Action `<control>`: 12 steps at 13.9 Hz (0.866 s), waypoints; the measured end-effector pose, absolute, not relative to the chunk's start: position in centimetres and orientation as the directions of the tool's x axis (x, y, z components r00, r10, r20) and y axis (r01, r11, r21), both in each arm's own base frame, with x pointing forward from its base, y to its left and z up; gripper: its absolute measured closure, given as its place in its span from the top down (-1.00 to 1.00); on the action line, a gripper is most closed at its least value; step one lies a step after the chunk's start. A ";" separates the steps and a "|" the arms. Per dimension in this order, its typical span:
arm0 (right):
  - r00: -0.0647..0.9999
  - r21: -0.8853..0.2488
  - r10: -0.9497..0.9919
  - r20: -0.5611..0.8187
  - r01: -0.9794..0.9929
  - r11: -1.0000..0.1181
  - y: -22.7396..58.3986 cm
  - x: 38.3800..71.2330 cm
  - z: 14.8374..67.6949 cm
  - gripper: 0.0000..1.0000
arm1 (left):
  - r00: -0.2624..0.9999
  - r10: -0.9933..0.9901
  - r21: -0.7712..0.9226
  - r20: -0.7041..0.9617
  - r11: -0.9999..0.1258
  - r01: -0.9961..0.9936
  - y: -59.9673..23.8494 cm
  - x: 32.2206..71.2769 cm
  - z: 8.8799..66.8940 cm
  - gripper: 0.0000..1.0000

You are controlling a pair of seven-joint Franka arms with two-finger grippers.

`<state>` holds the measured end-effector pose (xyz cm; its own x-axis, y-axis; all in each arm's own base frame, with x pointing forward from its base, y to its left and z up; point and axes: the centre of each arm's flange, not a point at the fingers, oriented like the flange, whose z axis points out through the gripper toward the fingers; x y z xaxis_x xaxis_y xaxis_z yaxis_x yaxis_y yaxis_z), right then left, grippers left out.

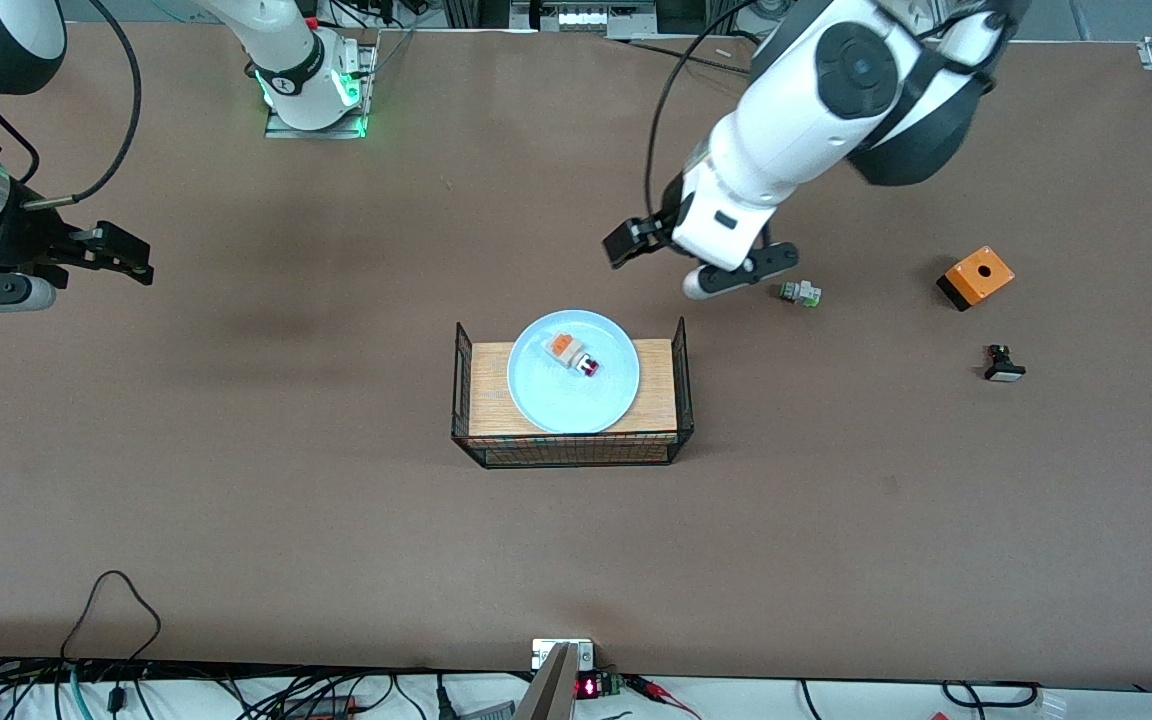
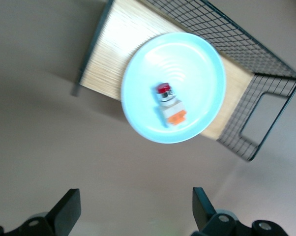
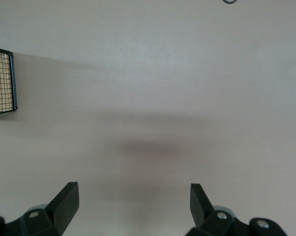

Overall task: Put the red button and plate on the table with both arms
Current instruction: 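Move the left gripper down to the red button on the plate, then close the left gripper on the red button and lift it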

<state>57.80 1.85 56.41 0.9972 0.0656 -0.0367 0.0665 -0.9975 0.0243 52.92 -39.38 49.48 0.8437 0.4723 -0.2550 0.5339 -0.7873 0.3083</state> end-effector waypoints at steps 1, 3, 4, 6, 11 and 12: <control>0.997 0.024 0.066 -0.038 0.067 -0.997 1.9 57.8 56.4 1.00 | 0.811 0.518 0.318 -0.272 -0.747 0.584 -40.6 53.2 48.3 1.00; 0.997 0.024 0.066 -0.038 0.067 -0.997 1.9 57.8 56.3 1.00 | 0.764 0.570 0.320 -0.301 -0.695 0.644 -42.4 53.5 45.6 1.00; 0.997 0.025 0.066 -0.038 0.067 -0.997 1.9 57.8 56.3 1.00 | 0.759 0.575 0.312 -0.305 -0.693 0.650 -43.2 53.5 44.2 1.00; 0.997 0.025 0.066 -0.038 0.067 -0.997 1.9 57.8 56.3 1.00 | 0.745 0.591 0.276 -0.310 -0.694 0.665 -44.3 53.5 41.3 1.00; 0.999 0.020 0.025 -0.037 0.026 -0.999 1.3 57.8 56.3 1.00 | 0.752 0.600 0.267 -0.273 -0.704 0.658 -45.0 56.5 37.7 1.00; 0.999 0.021 0.012 -0.037 0.012 -1.000 1.2 57.8 56.4 1.00 | 0.758 0.597 0.262 -0.264 -0.712 0.652 -45.4 56.7 36.9 1.00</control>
